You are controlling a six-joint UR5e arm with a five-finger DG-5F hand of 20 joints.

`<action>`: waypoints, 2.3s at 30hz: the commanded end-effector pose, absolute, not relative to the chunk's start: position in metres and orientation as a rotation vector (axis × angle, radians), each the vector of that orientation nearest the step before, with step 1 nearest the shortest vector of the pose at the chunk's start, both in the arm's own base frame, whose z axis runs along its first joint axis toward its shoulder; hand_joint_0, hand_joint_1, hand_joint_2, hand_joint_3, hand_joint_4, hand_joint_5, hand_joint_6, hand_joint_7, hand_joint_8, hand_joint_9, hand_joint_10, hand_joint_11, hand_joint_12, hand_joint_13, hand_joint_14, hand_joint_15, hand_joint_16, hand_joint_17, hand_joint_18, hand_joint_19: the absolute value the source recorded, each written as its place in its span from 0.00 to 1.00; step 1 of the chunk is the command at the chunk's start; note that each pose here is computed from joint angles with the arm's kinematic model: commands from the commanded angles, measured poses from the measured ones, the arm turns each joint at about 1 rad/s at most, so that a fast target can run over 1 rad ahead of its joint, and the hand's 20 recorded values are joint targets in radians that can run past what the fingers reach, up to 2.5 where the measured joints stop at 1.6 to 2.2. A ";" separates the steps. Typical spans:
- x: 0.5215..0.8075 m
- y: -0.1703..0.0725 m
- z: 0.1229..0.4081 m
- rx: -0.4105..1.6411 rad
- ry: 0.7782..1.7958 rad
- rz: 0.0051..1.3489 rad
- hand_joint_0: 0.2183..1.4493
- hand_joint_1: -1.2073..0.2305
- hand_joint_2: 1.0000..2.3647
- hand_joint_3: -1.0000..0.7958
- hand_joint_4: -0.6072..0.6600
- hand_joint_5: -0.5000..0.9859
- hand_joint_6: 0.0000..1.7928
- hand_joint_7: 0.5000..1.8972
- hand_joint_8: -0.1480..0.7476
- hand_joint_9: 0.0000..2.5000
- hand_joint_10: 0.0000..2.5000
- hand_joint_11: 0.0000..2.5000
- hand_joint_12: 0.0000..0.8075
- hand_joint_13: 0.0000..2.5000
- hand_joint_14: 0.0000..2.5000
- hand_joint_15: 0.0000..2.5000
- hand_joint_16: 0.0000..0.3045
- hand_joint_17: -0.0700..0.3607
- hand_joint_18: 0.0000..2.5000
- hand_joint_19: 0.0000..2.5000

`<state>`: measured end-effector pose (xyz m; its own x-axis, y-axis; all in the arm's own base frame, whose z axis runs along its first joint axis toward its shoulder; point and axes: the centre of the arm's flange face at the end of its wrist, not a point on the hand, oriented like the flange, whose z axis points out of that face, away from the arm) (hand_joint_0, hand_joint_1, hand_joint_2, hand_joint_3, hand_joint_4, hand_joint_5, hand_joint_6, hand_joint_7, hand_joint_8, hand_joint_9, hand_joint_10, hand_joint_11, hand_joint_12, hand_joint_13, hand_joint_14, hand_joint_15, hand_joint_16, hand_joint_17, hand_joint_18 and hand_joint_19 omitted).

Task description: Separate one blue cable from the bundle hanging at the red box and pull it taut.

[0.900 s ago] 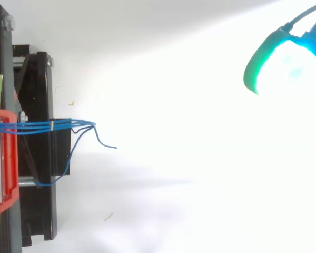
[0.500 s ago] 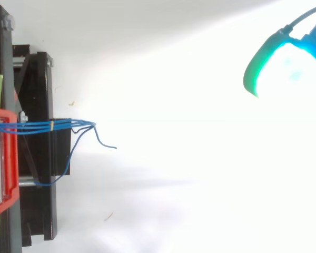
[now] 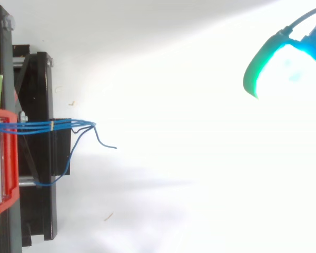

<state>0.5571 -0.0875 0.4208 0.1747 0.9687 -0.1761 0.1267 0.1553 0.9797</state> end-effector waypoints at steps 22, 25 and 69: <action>0.597 -0.083 0.374 1.274 1.133 0.843 0.17 0.30 0.00 0.28 0.62 0.17 0.28 0.19 0.49 0.17 0.00 0.09 0.51 0.19 0.00 0.05 0.21 0.50 0.25 0.09; 0.609 -0.083 0.358 1.273 1.117 0.851 0.18 0.28 0.00 0.28 0.62 0.17 0.28 0.20 0.49 0.17 0.00 0.10 0.50 0.19 0.00 0.04 0.20 0.48 0.25 0.09; 0.763 -0.069 0.172 1.290 1.143 0.995 0.19 0.41 0.00 0.28 0.63 0.19 0.28 0.20 0.51 0.23 0.00 0.13 0.48 0.23 0.00 0.06 0.18 0.45 0.27 0.11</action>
<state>0.7589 -0.0726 0.1735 0.2012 0.9766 -0.0757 0.0800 0.0607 0.9950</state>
